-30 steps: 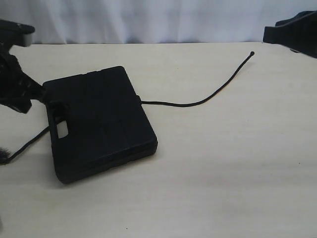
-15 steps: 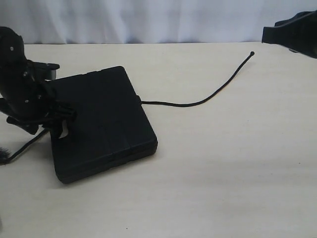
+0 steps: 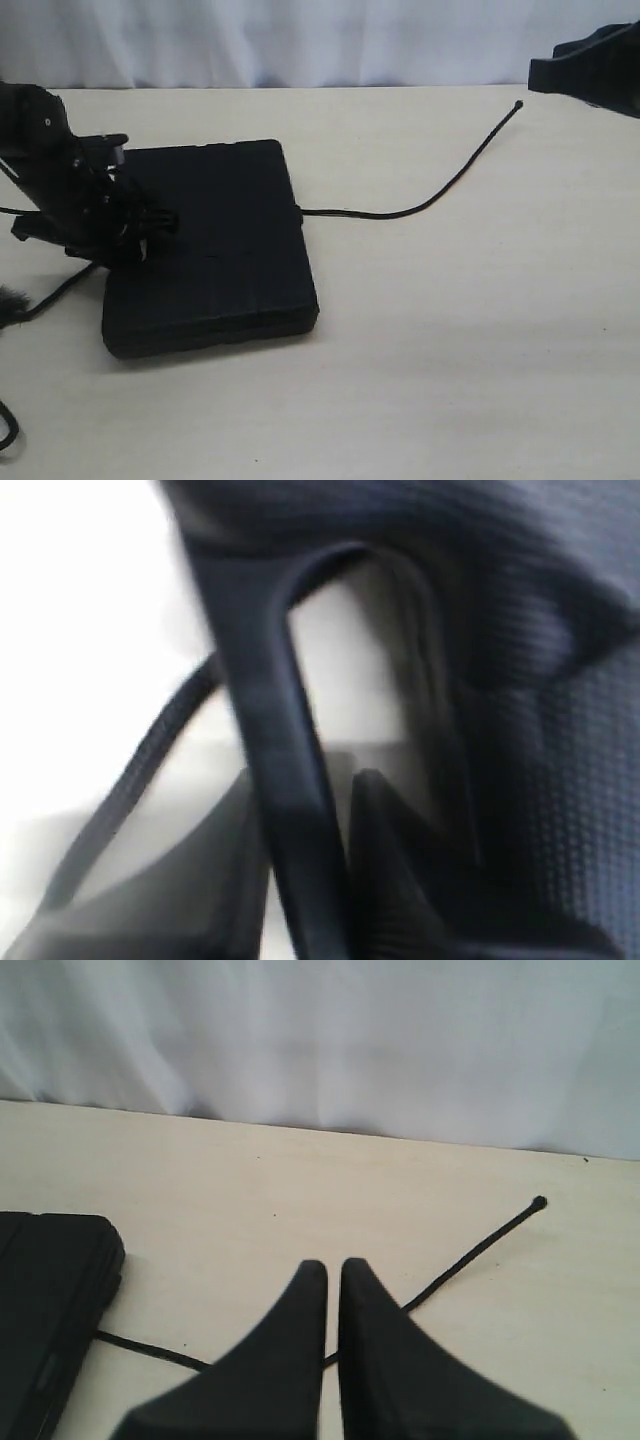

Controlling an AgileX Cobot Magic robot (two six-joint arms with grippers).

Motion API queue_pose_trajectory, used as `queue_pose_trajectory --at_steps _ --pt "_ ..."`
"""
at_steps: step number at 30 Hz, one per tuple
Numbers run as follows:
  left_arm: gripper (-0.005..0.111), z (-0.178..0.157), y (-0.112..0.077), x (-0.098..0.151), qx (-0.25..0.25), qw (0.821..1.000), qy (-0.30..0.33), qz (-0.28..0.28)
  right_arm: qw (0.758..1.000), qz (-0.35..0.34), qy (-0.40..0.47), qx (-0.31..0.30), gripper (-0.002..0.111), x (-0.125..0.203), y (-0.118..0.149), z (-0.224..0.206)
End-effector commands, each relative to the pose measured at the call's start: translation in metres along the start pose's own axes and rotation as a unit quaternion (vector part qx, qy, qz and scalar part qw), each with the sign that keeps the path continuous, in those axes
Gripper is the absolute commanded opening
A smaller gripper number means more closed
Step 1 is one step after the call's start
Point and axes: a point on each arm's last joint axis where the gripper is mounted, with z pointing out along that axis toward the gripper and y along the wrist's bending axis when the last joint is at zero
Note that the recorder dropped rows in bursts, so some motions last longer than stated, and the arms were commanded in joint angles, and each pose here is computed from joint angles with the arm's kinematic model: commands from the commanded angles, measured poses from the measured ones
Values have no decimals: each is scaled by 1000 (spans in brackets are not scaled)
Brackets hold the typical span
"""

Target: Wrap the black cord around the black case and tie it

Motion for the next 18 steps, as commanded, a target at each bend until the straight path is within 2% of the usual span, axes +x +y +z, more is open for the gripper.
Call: queue_pose_trajectory --at_steps 1,5,9,13,18 --pt "0 -38 -17 -8 65 995 -74 14 999 -33 -2 0 5 -2 0 0" --pt "0 -69 -26 -9 108 987 -121 6 999 -41 7 -7 5 -1 2 0" --pt "0 -91 -28 -9 119 981 -157 7 993 -113 10 -40 5 0 19 -2" --pt "0 -103 -30 -9 137 975 -177 -9 983 -152 4 -100 5 2 53 -8" --pt "0 -107 -32 -10 154 970 -186 -31 955 -231 -1 -188 5 11 98 -23"
